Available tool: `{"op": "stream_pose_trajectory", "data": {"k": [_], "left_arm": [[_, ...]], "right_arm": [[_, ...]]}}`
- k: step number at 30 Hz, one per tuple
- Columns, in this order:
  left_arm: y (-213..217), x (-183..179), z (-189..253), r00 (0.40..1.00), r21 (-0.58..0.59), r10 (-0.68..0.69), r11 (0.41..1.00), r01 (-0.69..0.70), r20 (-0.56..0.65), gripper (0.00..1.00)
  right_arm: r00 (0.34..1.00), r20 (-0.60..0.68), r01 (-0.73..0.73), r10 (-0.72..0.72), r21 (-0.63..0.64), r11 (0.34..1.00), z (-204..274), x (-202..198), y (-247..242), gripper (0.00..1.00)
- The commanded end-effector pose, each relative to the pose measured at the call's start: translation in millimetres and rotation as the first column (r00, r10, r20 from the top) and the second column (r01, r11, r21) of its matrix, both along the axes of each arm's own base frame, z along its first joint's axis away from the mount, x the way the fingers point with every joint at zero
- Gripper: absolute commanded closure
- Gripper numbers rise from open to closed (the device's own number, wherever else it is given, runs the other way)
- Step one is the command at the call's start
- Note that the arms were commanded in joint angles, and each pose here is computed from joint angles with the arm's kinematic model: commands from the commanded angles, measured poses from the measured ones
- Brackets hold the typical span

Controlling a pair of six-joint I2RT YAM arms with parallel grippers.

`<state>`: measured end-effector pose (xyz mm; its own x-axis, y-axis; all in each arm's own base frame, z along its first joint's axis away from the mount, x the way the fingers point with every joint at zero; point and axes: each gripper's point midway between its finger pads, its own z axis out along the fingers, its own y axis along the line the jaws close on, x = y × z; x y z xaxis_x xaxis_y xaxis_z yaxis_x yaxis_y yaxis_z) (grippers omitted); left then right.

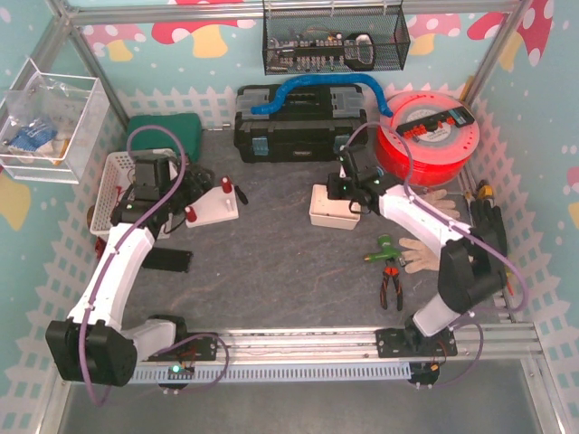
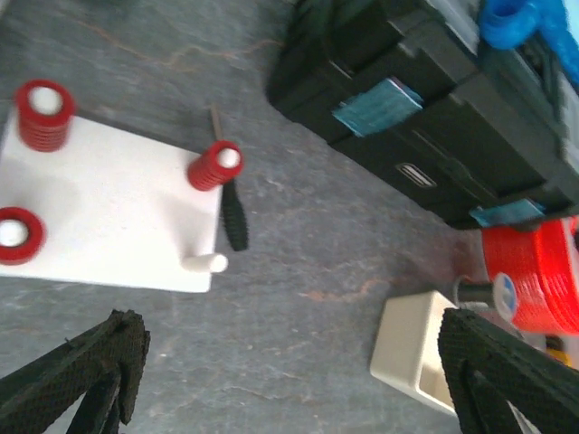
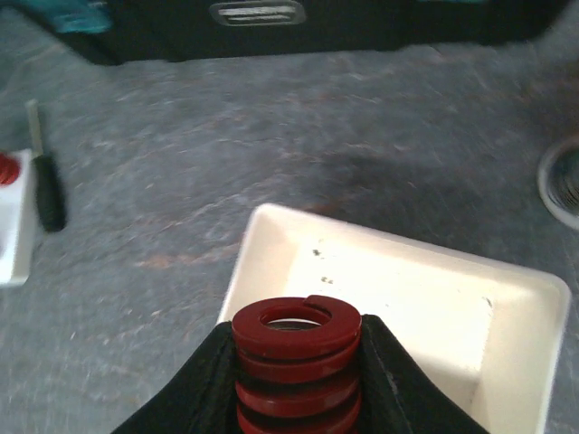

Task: Install the large spring

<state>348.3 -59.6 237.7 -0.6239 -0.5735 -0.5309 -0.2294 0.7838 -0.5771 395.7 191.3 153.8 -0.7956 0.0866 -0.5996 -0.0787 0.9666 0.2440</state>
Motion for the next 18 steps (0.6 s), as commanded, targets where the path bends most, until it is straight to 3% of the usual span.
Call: {"op": "stream_pose_trajectory", "data": {"k": [1, 3, 9, 14, 18], "left_arm": [[-32.3, -0.1, 15.6, 0.986, -0.059, -0.14, 0.988, 0.146, 0.087, 0.16], [-44.9, 0.3, 16.8, 0.978, -0.07, -0.186, 0.979, 0.193, 0.095, 0.2], [-91.7, -0.2, 21.1, 0.928, -0.13, -0.359, 0.92, 0.37, 0.097, 0.35], [-135.1, -11.6, 29.8, 0.85, -0.138, -0.507, 0.84, 0.524, 0.143, 0.49], [-164.3, -26.1, 39.5, 0.777, -0.171, -0.596, 0.76, 0.628, 0.205, 0.54]], "right_arm": [[0.935, 0.235, -0.27, 0.266, -0.014, 0.963, 39.9, -8.2, 34.9, 0.9], [0.876, 0.321, -0.367, 0.36, -0.041, 0.929, 53.9, -19.0, 47.2, 0.9], [0.609, 0.559, -0.56, 0.563, -0.2, 0.804, 89.9, -66.0, 85.9, 0.93], [0.488, 0.618, -0.636, 0.617, -0.233, 0.736, 93.9, -89.9, 106.7, 0.94], [0.431, 0.636, -0.665, 0.64, -0.256, 0.702, 92.6, -98.5, 121.3, 0.95]]}}
